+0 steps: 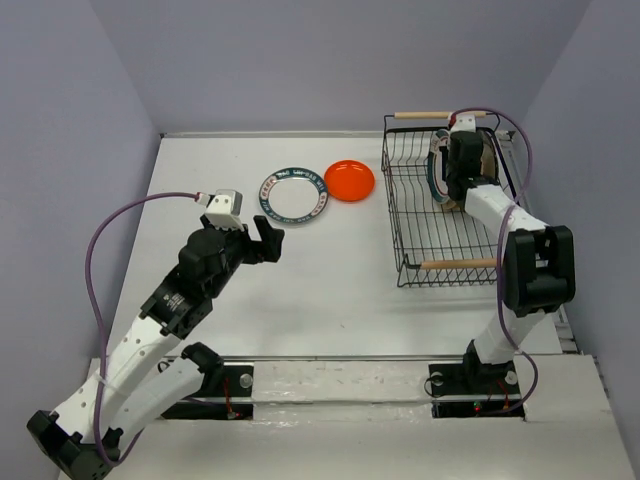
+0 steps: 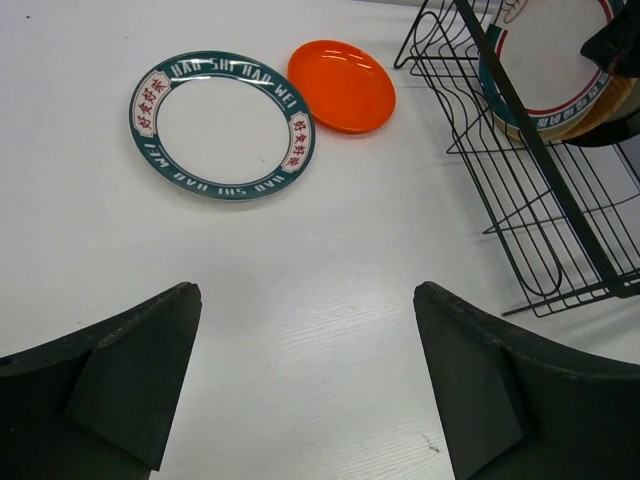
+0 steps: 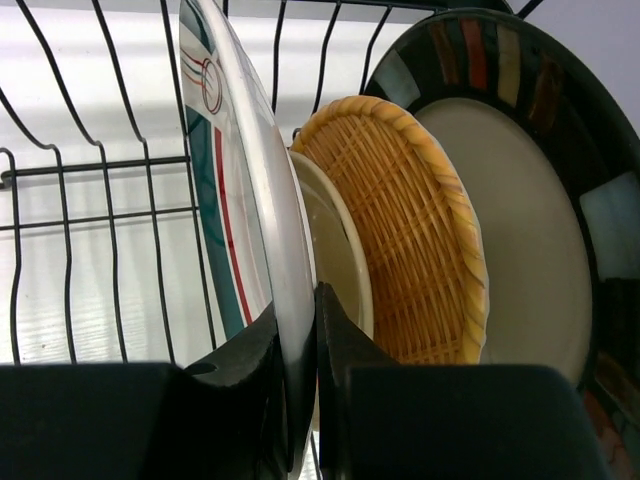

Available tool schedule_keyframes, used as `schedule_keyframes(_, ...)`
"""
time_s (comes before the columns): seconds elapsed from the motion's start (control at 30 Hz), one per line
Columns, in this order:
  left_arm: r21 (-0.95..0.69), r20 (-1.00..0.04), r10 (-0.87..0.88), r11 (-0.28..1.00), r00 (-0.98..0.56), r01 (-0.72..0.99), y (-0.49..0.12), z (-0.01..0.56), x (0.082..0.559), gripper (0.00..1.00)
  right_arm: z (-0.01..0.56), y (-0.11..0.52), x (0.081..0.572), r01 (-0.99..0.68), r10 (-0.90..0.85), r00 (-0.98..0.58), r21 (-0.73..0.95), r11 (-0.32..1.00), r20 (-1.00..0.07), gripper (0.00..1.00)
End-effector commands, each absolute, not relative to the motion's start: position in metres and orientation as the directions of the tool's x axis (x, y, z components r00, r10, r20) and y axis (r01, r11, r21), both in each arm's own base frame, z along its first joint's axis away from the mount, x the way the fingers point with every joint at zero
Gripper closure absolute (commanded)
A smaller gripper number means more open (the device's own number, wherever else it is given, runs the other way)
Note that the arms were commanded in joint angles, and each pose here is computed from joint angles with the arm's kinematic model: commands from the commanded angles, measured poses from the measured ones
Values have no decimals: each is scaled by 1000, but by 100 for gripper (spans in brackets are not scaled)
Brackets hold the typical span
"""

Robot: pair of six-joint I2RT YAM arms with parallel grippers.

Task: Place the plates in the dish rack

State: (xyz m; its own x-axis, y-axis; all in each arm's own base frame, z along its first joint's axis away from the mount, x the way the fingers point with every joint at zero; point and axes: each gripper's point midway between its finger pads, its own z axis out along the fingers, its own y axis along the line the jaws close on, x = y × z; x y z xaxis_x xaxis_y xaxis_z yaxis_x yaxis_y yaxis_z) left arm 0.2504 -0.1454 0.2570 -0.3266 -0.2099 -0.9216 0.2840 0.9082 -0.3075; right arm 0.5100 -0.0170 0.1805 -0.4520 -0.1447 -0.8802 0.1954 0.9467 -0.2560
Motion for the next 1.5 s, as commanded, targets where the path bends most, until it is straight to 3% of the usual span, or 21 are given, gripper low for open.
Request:
schedule_keyframes(0.0,-296,-931,-204,907,-303,300,-146,261,253,1,193,-25,514,261,-117,-385,-229,938,-916,93)
schedule_keyframes(0.1,-298,-930,-203,906,-307,302,-147,260,253,1,188,-26,510,272,-100,-391,-219,937,-915,88)
schedule_keyframes(0.23,-297,-929,-202,906,-310,301,-147,259,254,1,190,-26,508,283,-81,-383,-201,938,-920,46)
schedule_keyframes(0.37,-301,-927,-203,905,-316,302,-148,257,254,1,205,-24,506,285,-65,-357,-175,942,-932,35)
schedule_keyframes(0.6,-309,-920,-203,903,-336,299,-151,253,258,1,245,-17,495,276,-16,-294,-101,956,-956,32)
schedule_keyframes(0.8,-340,-903,-219,890,-370,303,-159,246,261,1,280,-13,478,278,60,-244,-10,960,-968,21)
schedule_keyframes(1.03,-579,-790,-411,744,-455,333,-201,242,272,2,314,43,434,22,287,-157,287,958,-945,21)
schedule_keyframes(1.2,-675,-704,-547,713,-453,188,-208,215,308,8,317,95,393,-207,400,-171,430,879,-900,33)
schedule_keyframes(1.37,-632,-702,-617,770,-356,-87,-168,165,347,12,311,131,355,-356,406,-229,464,811,-885,35)
schedule_keyframes(1.47,-662,-634,-672,727,-383,-180,-158,131,363,13,310,151,341,-415,398,-258,473,777,-880,35)
